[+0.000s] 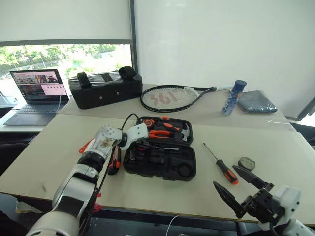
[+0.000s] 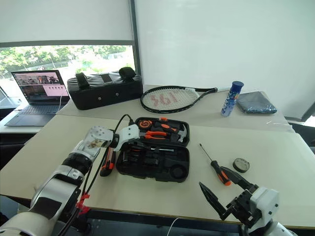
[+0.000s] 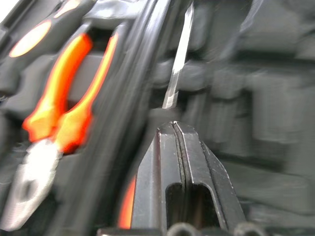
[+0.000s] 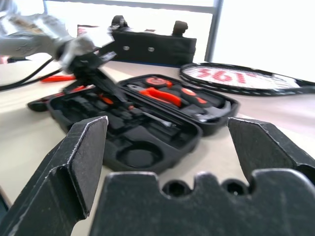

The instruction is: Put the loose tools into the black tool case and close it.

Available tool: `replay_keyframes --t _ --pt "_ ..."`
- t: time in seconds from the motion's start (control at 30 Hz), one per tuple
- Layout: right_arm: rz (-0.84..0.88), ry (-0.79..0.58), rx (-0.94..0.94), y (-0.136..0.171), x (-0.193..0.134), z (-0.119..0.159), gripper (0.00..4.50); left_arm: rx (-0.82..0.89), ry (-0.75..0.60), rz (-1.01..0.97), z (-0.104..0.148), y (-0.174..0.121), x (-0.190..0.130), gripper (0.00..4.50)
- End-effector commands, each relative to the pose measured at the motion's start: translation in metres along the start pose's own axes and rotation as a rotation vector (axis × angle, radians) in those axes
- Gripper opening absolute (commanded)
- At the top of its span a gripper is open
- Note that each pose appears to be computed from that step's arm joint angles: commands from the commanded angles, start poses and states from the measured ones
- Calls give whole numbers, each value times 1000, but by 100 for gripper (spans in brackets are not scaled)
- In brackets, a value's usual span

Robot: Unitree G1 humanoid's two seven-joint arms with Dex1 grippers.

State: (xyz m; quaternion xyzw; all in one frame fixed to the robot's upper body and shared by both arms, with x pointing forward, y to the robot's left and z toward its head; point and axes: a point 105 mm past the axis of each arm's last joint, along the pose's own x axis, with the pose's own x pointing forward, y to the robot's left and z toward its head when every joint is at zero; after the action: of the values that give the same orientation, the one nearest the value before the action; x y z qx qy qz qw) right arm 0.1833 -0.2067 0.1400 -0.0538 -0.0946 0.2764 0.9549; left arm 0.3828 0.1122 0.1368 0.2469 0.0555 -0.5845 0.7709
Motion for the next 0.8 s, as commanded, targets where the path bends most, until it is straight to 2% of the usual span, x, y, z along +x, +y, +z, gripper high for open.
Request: replay_keyframes --t 0.03,0.13,0.27,0.33,0.43,0.53,0.6,0.67,0.8 --pt "-2 18 -29 -4 -17 8 450 50 -235 34 41 7 -56 141" --pt "-38 63 -38 -10 -36 2 450 0 -250 46 30 -4 -95 254" --pt "-99 128 -91 -14 -60 -9 450 -95 -132 89 -15 -34 -143 400" --pt "-127 153 -108 -16 -67 -15 450 -143 -79 105 -34 -50 -158 444" --pt "-161 210 -118 -19 -78 -28 450 -181 -36 129 -47 -62 -173 444" --pt "-157 280 -118 -23 -80 -36 450 -190 -58 162 -45 -67 -178 444" --pt "-158 289 -109 -32 -67 -33 450 -197 -94 154 -38 -71 -175 444" --pt "-90 294 -114 -40 -44 -27 450 -211 -140 110 -29 -77 -168 444" --pt "-19 392 -98 -57 -14 -31 450 -209 -185 75 -17 -81 -153 444"
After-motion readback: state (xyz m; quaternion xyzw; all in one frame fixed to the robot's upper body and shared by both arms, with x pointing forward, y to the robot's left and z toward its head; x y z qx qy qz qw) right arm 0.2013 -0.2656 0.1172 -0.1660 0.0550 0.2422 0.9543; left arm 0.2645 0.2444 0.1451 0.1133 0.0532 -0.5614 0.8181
